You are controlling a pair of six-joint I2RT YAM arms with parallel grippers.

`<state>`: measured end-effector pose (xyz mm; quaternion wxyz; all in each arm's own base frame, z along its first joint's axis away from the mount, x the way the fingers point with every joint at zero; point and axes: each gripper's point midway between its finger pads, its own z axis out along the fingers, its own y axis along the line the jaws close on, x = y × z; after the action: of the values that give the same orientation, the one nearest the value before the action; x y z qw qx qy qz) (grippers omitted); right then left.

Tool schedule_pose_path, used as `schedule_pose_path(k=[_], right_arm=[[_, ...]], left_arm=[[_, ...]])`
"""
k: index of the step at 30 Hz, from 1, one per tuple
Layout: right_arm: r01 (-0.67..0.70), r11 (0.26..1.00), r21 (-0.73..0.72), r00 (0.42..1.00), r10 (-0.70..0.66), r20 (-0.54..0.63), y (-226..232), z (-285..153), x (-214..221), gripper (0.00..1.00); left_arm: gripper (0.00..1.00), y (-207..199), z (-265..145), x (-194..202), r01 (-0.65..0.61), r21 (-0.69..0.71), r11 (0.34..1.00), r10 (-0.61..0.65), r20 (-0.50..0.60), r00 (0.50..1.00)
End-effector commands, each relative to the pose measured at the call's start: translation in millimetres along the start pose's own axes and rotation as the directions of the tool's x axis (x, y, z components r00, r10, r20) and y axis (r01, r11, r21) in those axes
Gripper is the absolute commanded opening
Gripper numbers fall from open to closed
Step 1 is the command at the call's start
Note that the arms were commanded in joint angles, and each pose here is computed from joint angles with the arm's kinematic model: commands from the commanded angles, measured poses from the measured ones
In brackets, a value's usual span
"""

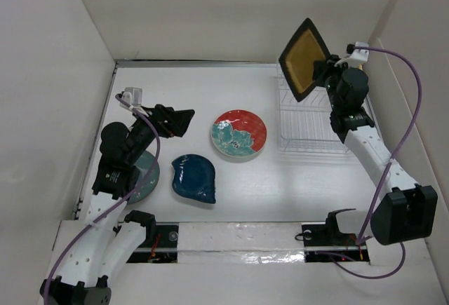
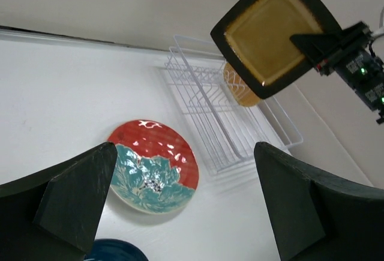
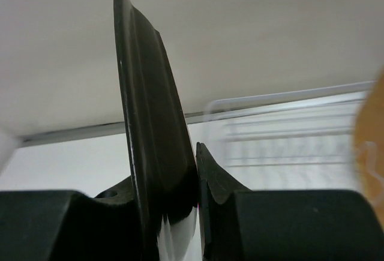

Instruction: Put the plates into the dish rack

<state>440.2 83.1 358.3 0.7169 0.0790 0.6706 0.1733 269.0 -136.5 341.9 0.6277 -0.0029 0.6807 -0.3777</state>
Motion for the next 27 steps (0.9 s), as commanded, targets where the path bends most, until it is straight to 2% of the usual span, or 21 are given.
schedule_pose_path(k=[1,6,12,21,27], right_arm=[[0.089,0.953,0.288,0.964,-0.156,0.216,-55.1,-9.0,-82.1,0.0],[0.08,0.911,0.404,0.948,-0.195,0.251,-108.8,-5.9,-98.2,0.0],[0.12,0.867,0.484,0.934,-0.263,0.24,-153.9,15.6,-94.7,0.0],[0.273,0.844,0.462,0.908,-0.385,0.166,-167.5,50.7,-75.9,0.0],[0.309,0.834,0.458,0.898,-0.415,0.15,-177.9,63.0,-64.2,0.0]], left_arm=[[0.99,-13.3,-6.0,-1.1,-0.088,0.036,0.995,0.088,0.015,0.996],[0.99,-35.8,-11.0,13.5,-0.088,0.13,0.988,0.089,-0.004,0.996],[0.99,-43.4,-13.6,17.6,-0.108,0.141,0.984,0.112,-0.017,0.994],[0.99,-37.5,-10.1,22.7,-0.117,0.116,0.986,0.122,-0.038,0.992],[0.99,-33.1,-4.2,30.2,-0.111,0.109,0.988,0.118,-0.065,0.991]])
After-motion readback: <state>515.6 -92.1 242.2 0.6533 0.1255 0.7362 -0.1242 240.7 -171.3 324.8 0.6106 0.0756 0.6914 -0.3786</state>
